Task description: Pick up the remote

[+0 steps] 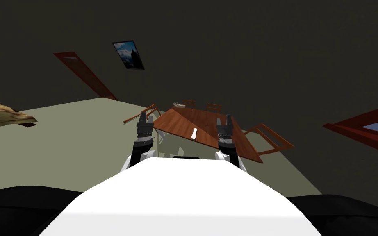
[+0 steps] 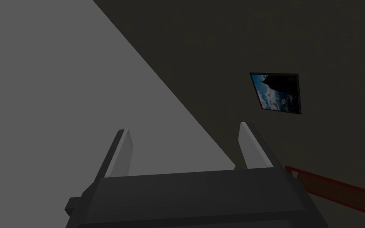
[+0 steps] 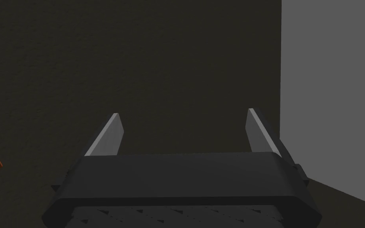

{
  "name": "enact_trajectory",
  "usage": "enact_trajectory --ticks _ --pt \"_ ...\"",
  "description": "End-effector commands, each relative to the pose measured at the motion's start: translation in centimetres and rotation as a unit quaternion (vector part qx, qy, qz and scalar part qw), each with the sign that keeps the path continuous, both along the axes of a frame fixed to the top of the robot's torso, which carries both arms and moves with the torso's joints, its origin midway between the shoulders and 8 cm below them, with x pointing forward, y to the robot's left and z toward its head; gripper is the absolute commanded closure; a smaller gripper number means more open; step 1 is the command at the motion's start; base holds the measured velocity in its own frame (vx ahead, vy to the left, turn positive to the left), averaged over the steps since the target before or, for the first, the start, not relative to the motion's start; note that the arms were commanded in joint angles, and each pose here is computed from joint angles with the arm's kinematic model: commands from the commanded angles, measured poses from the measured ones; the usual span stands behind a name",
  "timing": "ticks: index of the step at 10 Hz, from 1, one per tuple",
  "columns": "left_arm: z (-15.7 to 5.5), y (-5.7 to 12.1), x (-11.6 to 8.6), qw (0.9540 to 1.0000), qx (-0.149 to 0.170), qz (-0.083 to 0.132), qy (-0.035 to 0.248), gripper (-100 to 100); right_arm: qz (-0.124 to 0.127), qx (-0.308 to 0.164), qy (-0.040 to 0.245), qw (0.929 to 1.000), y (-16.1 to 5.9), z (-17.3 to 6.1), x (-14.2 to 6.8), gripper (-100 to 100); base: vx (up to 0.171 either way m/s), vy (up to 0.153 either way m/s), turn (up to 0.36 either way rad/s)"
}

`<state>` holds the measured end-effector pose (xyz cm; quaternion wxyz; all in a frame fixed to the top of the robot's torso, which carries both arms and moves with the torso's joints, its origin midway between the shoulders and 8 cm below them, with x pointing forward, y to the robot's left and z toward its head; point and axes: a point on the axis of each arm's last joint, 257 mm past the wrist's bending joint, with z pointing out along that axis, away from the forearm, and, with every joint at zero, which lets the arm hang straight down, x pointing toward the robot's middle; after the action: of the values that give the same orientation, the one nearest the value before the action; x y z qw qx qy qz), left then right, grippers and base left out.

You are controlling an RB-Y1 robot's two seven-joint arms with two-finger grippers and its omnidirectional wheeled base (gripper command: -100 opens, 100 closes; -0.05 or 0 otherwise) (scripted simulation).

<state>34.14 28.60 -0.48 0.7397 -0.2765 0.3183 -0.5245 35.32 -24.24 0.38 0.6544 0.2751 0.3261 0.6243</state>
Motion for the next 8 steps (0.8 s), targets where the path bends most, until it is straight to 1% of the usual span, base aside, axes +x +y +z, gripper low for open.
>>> enact_trajectory --ticks 1,3,5,7,8 --pt "0.0 0.0 0.0 1.0 0.0 0.0 0.0 0 0.008 0.0 0.022 0.9997 -0.2 -1.2 0.1 -100 -0.053 0.111 -0.025" --pt "0.0 0.0 0.0 1.0 0.0 0.0 0.0 0 0.016 0.006 0.059 0.9981 -0.9 -3.4 0.1 -100 -0.027 0.117 -0.018" --pt "0.0 0.0 0.0 1.0 0.0 0.0 0.0 0 0.022 0.017 0.106 0.994 -1.7 -6.4 0.0 -100 -0.012 0.119 0.018" --pt "0.0 0.0 0.0 1.0 0.0 0.0 0.0 0 0.025 0.03 0.162 0.986 -2.7 -10.0 -0.4 -100 0.025 0.13 0.063" --pt "0.0 0.0 0.0 1.0 0.0 0.0 0.0 0 0.026 0.037 0.193 0.9801 -3.2 -12.1 -0.7 -100 0.043 0.137 0.11"
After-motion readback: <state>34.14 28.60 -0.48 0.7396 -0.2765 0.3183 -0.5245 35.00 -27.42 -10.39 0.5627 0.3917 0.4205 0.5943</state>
